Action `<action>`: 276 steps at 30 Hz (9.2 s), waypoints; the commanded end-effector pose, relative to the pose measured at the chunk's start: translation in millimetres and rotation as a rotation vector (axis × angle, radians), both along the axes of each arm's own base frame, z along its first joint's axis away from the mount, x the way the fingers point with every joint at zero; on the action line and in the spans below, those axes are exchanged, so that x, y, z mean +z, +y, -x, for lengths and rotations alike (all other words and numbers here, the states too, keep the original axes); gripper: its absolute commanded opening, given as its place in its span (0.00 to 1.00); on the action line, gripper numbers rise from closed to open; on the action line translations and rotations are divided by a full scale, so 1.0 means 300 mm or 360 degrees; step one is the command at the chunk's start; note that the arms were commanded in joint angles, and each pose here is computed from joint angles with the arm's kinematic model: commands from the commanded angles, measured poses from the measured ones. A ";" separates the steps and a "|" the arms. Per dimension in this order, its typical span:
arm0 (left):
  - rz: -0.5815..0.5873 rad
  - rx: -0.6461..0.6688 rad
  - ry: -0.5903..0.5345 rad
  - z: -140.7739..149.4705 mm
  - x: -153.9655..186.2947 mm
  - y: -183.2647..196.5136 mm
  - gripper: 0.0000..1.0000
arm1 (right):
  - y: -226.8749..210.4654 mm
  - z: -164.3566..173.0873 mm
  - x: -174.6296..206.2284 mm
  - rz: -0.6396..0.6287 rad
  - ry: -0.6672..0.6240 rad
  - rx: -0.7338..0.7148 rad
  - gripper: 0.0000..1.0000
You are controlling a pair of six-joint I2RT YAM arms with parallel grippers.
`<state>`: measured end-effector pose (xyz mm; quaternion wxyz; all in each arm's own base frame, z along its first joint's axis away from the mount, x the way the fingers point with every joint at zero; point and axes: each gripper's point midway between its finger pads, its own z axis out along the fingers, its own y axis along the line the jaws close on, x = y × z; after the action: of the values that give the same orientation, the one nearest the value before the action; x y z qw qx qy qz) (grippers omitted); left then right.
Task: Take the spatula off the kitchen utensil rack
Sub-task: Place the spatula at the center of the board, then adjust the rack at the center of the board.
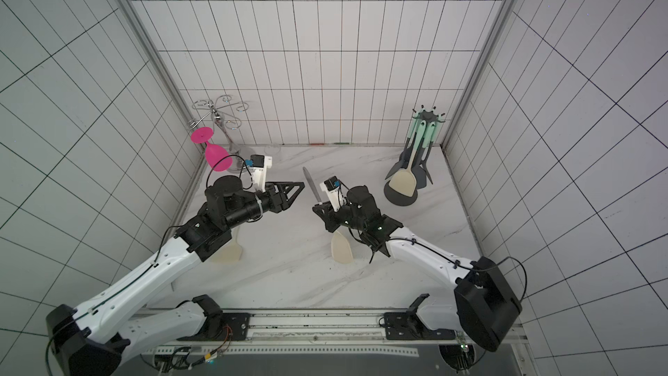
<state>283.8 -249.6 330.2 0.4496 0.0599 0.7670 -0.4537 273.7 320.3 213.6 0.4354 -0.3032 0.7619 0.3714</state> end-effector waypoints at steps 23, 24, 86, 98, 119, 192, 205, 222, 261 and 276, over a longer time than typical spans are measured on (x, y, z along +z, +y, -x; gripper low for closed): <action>-0.0241 0.0053 0.0183 -0.146 -0.118 0.113 0.00 | -0.008 0.079 0.090 0.0156 -0.0049 -0.0019 0.65; -0.0256 0.0055 0.0164 -0.150 -0.105 0.128 0.00 | -0.016 0.086 0.064 0.0156 0.0004 -0.0009 0.66; -0.0698 0.0209 0.0279 -0.139 -0.383 0.228 0.00 | 0.039 0.079 -0.192 0.0007 0.0639 -0.0167 0.56; -0.1246 -0.0021 0.1067 -0.119 -0.789 0.299 0.00 | -0.117 0.083 -0.133 0.0206 0.0362 -0.0331 0.59; -0.1322 0.0070 0.1643 -0.010 -1.029 0.532 0.00 | -0.223 0.147 -0.149 0.0245 0.0312 -0.0346 0.62; -0.0446 -0.0431 -0.0132 -0.311 -0.134 -0.643 0.41 | -1.060 -0.212 0.684 0.0031 0.0095 -0.1720 0.72; -0.0005 -0.0523 -0.0446 -0.403 -0.077 -0.930 0.41 | -1.173 -0.368 0.624 -0.0102 0.0109 -0.1662 0.56; -0.0001 -0.0504 -0.0602 -0.538 -0.153 -1.066 0.48 | -1.185 -0.524 0.827 -0.0248 -0.0033 -0.1755 0.56; 0.0163 -0.0337 -0.0783 -0.545 -0.232 -1.166 0.51 | -1.108 -0.534 0.592 -0.0067 0.0167 -0.1582 0.27; 0.0206 -0.0319 -0.0886 -0.453 -0.110 -1.092 0.48 | -1.106 -0.435 0.742 -0.0167 0.0018 -0.1613 0.64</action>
<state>433.2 -576.7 252.3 0.5692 0.2308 0.6169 -0.4922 417.8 -16.5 421.2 0.5569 0.1321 0.8068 0.1465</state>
